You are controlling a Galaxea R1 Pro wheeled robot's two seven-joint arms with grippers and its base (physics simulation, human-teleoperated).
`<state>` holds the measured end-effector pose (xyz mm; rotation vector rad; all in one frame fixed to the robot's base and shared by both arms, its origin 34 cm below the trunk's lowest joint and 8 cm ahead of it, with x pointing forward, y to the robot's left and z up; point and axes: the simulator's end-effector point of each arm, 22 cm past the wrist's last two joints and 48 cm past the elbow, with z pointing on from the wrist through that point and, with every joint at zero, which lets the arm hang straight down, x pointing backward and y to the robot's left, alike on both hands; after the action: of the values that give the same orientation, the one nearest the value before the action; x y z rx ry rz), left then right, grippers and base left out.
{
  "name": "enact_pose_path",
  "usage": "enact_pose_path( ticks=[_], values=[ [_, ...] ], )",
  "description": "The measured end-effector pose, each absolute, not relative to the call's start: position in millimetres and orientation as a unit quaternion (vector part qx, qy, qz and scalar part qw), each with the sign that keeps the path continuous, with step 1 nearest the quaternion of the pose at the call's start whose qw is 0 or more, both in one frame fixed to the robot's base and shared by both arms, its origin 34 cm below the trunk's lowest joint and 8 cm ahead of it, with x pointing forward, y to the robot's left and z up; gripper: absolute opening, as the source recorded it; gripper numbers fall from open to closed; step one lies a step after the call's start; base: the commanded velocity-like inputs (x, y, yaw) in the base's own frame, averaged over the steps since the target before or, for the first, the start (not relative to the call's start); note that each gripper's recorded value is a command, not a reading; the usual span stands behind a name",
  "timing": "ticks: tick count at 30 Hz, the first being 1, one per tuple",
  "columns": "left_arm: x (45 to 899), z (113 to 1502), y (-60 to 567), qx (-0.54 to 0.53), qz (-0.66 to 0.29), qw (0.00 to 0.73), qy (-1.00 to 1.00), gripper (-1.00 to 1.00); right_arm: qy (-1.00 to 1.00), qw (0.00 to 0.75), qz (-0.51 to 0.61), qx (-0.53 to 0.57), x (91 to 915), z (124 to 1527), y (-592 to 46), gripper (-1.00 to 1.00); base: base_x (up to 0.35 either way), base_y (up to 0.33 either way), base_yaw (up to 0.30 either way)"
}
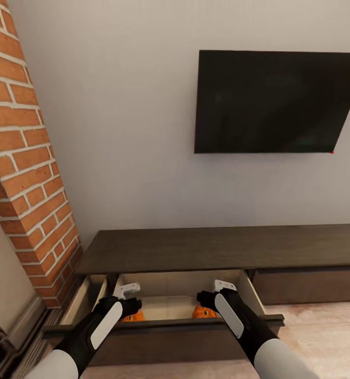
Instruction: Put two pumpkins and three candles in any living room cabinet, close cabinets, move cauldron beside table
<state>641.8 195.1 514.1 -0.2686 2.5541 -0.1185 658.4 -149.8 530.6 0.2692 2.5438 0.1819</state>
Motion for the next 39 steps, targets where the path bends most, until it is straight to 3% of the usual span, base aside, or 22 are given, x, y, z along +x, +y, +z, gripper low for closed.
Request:
enact_pose_path(
  ticks=[20, 39],
  values=[
    [642.5, 518.3, 194.5, -0.100, -0.046, 0.281, 0.953, 1.00, 0.951, 0.284, 0.068, 0.101, 659.2, 534.7, -149.8, 1.00, -0.322, 0.000, 0.000],
    [645.0, 504.0, 193.1, -0.101, -0.051, 0.295, 0.949, 1.00, 0.951, 0.284, 0.066, 0.101, 653.3, 508.7, -150.6, 1.00, -0.022, 0.000, 0.000]
  ],
)
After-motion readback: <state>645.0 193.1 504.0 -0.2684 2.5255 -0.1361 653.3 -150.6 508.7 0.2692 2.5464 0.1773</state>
